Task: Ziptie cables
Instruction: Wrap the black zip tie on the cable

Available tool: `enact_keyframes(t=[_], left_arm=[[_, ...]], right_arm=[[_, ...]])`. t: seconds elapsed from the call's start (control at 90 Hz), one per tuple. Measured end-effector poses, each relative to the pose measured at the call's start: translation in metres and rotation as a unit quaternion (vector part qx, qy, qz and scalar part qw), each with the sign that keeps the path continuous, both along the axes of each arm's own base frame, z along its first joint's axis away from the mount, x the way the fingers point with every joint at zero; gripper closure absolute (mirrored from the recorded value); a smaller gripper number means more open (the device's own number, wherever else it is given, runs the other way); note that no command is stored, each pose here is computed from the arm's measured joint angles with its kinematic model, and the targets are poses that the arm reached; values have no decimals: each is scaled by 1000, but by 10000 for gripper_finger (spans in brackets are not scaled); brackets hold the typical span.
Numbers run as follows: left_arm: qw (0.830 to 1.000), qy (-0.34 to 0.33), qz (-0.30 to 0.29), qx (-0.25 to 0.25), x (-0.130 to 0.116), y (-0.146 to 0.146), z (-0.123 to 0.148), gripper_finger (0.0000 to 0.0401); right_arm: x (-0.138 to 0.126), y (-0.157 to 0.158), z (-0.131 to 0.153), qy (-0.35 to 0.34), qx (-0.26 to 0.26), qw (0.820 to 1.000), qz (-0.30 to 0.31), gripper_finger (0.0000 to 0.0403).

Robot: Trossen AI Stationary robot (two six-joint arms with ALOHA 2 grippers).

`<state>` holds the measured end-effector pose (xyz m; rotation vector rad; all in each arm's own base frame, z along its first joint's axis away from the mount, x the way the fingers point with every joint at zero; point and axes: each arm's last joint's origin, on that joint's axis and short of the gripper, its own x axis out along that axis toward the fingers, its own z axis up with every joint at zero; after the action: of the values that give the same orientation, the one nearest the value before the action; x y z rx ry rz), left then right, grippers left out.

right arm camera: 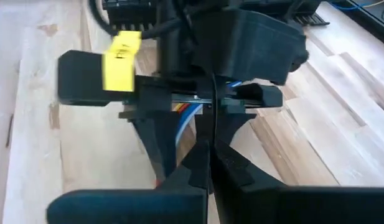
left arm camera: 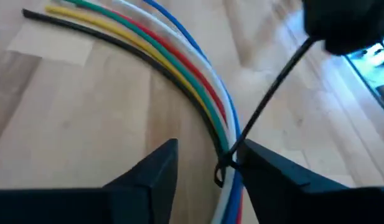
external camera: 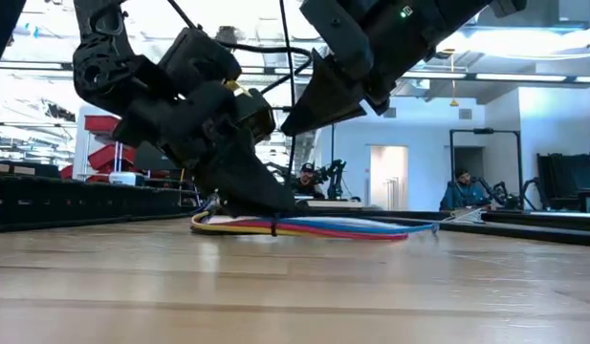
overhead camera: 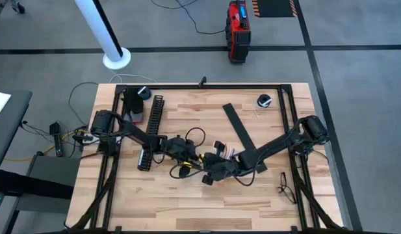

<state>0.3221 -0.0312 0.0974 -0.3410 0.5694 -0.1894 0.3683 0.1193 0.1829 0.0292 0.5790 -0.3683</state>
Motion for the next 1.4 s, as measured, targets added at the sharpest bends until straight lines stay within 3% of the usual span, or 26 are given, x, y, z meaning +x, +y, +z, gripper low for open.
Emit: enact_keyframes(t=[0.5, 0.956, 1.4], left_arm=[[1000, -18, -5, -23, 2, 4, 4, 395], [999, 0, 13, -39, 5, 1, -23, 400], [999, 20, 8, -43, 2, -12, -27, 401]], right_arm=[[0, 0, 0, 3, -3, 1000, -1, 403], [-1, 0, -3, 10, -3, 1000, 1, 403], [-1, -1, -2, 2, -15, 1000, -13, 403]])
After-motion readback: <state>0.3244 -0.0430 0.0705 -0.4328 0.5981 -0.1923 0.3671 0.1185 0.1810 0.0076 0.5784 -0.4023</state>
